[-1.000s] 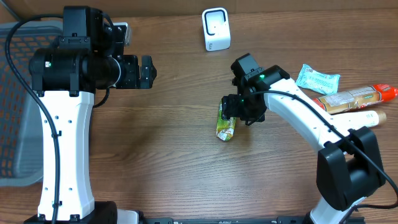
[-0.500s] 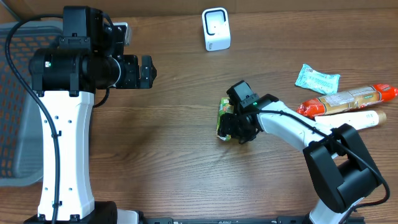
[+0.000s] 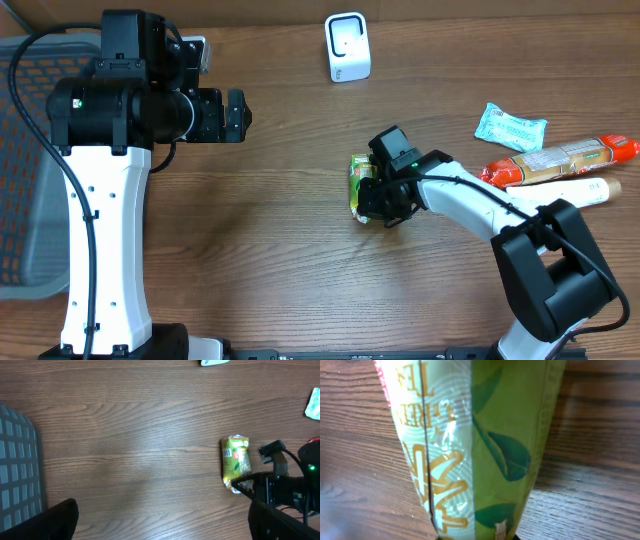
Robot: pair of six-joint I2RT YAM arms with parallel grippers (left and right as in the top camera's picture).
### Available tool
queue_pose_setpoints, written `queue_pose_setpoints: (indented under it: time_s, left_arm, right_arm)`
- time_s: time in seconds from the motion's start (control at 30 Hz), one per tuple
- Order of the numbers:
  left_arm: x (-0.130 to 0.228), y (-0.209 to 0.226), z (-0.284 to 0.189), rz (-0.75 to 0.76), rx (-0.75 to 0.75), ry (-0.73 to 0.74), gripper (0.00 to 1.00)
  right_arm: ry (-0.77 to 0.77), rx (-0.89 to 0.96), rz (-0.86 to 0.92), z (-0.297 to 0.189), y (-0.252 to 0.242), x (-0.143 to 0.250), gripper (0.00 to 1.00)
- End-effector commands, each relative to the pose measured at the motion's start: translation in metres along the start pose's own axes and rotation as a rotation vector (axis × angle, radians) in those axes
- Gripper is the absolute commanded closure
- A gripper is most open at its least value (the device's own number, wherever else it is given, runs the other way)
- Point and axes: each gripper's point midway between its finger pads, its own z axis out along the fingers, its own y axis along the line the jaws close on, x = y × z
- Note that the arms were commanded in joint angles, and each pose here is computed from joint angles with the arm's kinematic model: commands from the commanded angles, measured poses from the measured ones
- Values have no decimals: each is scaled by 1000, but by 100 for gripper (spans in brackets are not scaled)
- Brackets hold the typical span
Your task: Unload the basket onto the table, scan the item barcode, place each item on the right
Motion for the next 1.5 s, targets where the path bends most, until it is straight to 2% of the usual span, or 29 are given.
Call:
queue_pose_setpoints:
  time_s: [0.0, 0.07, 0.23, 0.43, 0.6, 0.77, 1.23, 1.37, 1.47]
  left_arm:
    - [-1, 0, 0, 26, -2, -5, 0]
    - [-1, -1, 0, 26, -1, -5, 0]
    - [-1, -1, 0, 26, -2, -5, 0]
    - [-1, -1, 0, 26, -1, -5, 0]
    - [-1, -1, 0, 26, -1, -5, 0]
    - [-1, 0, 0, 25, -2, -5, 0]
    - [-1, 0, 0, 25, -2, -5, 0]
    - [-1, 0, 0, 25, -2, -5, 0]
    - [-1, 0, 0, 25, -2, -5, 0]
  right_arm:
    - [-16, -23, -37, -13, -7, -7, 96]
    - [-40, -86, -85, -29, 2, -13, 96]
    - [-113, -452, -292, -107, 58, -17, 96]
    - [-224, -900, -508, -228, 99, 2, 96]
    - [-264, -1095, -672, -291, 109, 24, 96]
    - [-262, -1113, -671, -304, 114, 23, 96]
    - [-313, -934, -352, -278, 101, -15, 96]
    - [-331, -731, -124, -244, 71, -32, 96]
    - [-362, -535, -45, -217, 45, -38, 96]
